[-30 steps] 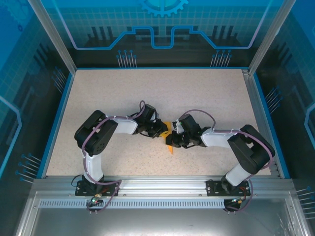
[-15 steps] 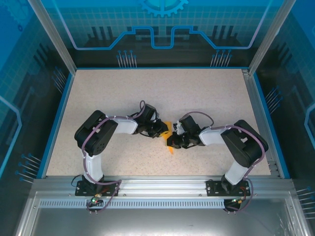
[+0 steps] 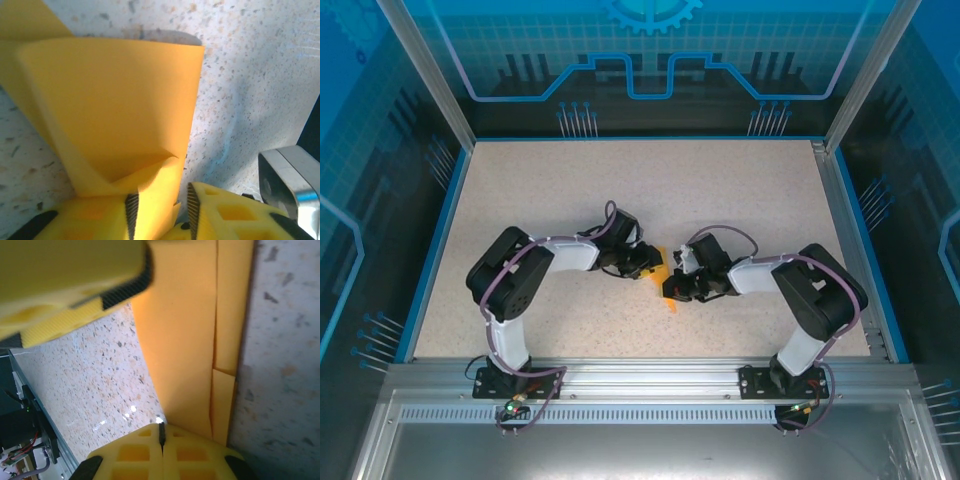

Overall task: Fold a paper plane with a square sheet of paper (pick it up from the middle)
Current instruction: Fold the wing for the fifth time at the center of the table, then move the paper plane to the center of the table.

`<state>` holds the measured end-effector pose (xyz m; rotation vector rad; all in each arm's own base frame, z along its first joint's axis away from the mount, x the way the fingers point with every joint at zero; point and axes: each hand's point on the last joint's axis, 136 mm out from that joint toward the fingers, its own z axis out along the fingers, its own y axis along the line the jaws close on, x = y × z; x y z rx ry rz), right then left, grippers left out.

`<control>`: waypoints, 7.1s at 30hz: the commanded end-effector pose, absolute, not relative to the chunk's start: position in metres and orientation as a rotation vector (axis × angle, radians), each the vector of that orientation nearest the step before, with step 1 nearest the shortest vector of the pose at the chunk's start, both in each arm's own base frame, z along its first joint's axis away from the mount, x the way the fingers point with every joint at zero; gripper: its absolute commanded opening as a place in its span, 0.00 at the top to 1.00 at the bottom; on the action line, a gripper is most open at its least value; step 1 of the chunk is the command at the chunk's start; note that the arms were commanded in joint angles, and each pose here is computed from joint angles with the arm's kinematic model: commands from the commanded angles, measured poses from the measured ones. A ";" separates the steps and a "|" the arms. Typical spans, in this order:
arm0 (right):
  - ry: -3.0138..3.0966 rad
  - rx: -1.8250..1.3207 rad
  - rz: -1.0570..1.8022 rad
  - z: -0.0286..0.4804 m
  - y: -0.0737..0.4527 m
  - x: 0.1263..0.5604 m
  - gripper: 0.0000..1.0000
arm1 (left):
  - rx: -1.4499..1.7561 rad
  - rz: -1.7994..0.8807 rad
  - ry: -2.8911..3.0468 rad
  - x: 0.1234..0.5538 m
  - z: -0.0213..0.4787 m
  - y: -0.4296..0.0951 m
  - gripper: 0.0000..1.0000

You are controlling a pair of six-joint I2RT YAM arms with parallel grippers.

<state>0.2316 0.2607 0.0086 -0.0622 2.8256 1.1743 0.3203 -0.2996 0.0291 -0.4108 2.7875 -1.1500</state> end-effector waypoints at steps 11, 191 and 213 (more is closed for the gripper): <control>3.046 0.066 0.965 -0.033 0.222 0.208 0.97 | -0.211 -1.233 2.618 0.314 0.074 -0.293 0.54; 2.690 -0.060 0.910 0.064 0.220 0.261 0.58 | -0.434 -0.432 2.991 0.308 0.040 -0.267 0.42; 2.811 -0.243 0.975 0.031 0.273 0.269 0.53 | -0.505 -0.420 2.969 0.290 0.036 -0.230 0.58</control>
